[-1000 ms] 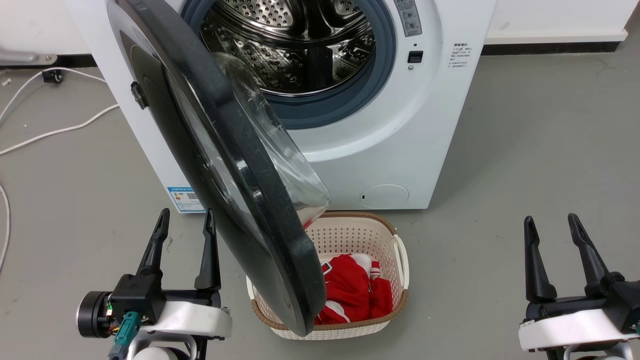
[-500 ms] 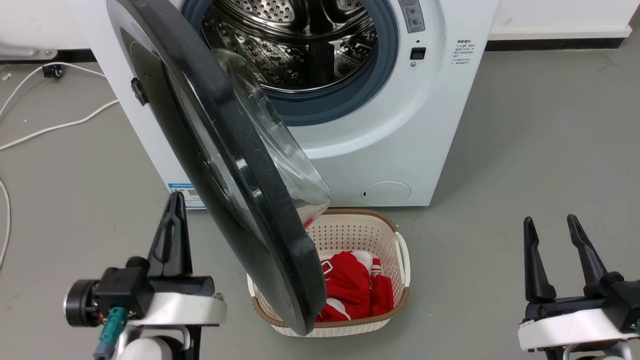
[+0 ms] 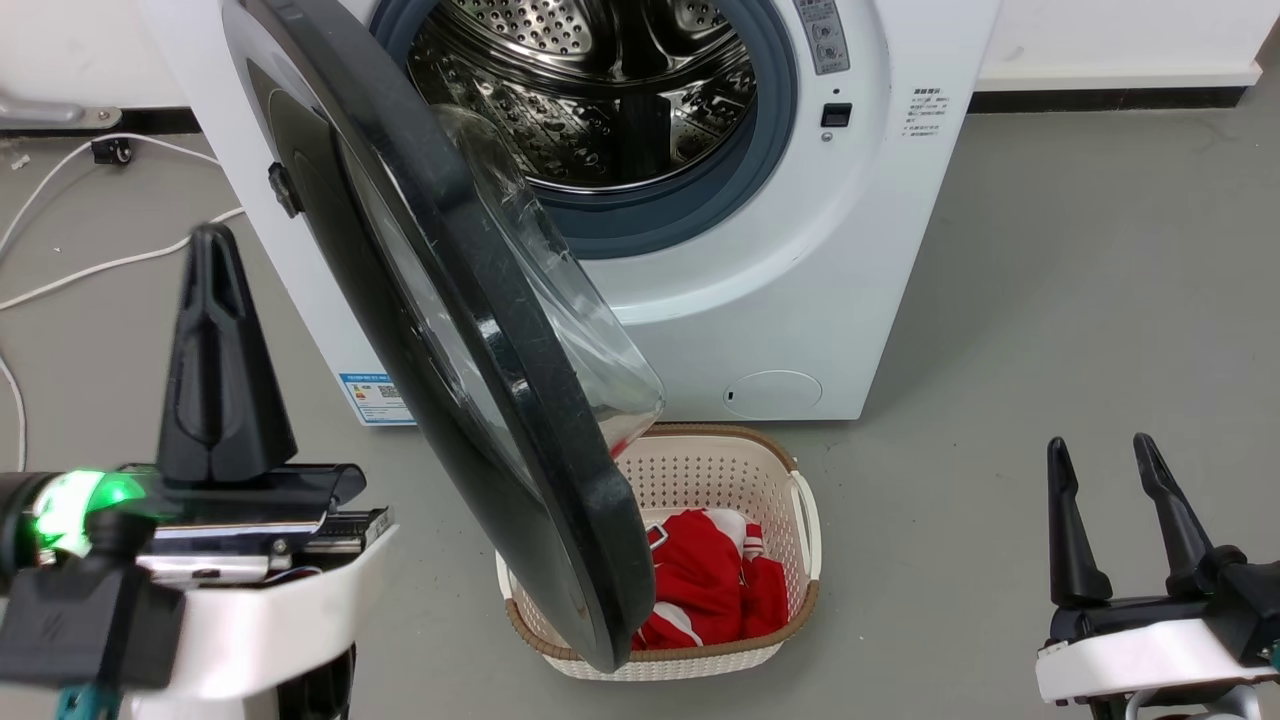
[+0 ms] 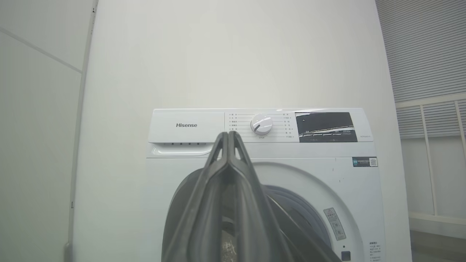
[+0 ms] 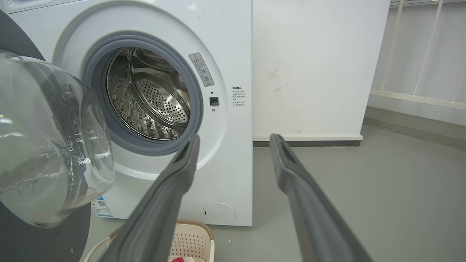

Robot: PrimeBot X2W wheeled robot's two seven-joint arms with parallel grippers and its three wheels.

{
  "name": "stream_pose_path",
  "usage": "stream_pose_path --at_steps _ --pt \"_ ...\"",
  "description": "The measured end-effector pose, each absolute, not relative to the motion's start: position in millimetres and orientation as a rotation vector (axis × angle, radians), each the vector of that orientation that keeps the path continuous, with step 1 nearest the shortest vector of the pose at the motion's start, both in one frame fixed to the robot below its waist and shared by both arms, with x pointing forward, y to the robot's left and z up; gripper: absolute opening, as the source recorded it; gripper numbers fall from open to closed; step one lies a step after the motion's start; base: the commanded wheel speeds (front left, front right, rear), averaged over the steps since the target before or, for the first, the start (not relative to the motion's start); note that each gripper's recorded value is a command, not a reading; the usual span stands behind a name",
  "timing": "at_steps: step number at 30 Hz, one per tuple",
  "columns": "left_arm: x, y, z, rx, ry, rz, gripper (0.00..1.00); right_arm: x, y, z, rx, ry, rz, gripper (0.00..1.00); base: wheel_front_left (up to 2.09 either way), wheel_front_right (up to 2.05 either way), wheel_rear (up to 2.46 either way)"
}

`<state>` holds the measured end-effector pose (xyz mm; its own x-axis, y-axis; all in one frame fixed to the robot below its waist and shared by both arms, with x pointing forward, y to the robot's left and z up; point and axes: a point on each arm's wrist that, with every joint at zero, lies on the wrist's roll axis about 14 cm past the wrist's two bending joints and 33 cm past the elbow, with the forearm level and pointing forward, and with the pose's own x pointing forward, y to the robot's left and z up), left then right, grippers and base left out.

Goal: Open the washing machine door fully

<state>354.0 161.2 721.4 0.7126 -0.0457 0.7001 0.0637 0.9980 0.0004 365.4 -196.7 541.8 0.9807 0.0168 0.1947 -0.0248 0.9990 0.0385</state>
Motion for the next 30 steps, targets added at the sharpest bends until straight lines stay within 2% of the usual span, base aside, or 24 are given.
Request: stream_pose_path --at_steps 8,14,22,30 --pt "307 131 786 -0.032 -1.030 -0.173 0.00 363 -198 542 0.042 -0.198 0.017 1.00 0.00 0.00 0.00" --pt "293 82 782 -0.099 -1.018 -0.388 0.00 362 -198 543 0.043 -0.198 0.016 1.00 0.00 0.00 0.00" --pt "298 9 681 -0.197 -0.615 -0.643 0.00 361 -197 542 0.053 -0.194 0.020 1.00 0.00 0.00 0.00" --pt "300 -4 579 -0.185 -0.212 -0.660 0.00 364 -190 537 0.057 -0.173 0.040 1.00 0.00 0.00 0.00"
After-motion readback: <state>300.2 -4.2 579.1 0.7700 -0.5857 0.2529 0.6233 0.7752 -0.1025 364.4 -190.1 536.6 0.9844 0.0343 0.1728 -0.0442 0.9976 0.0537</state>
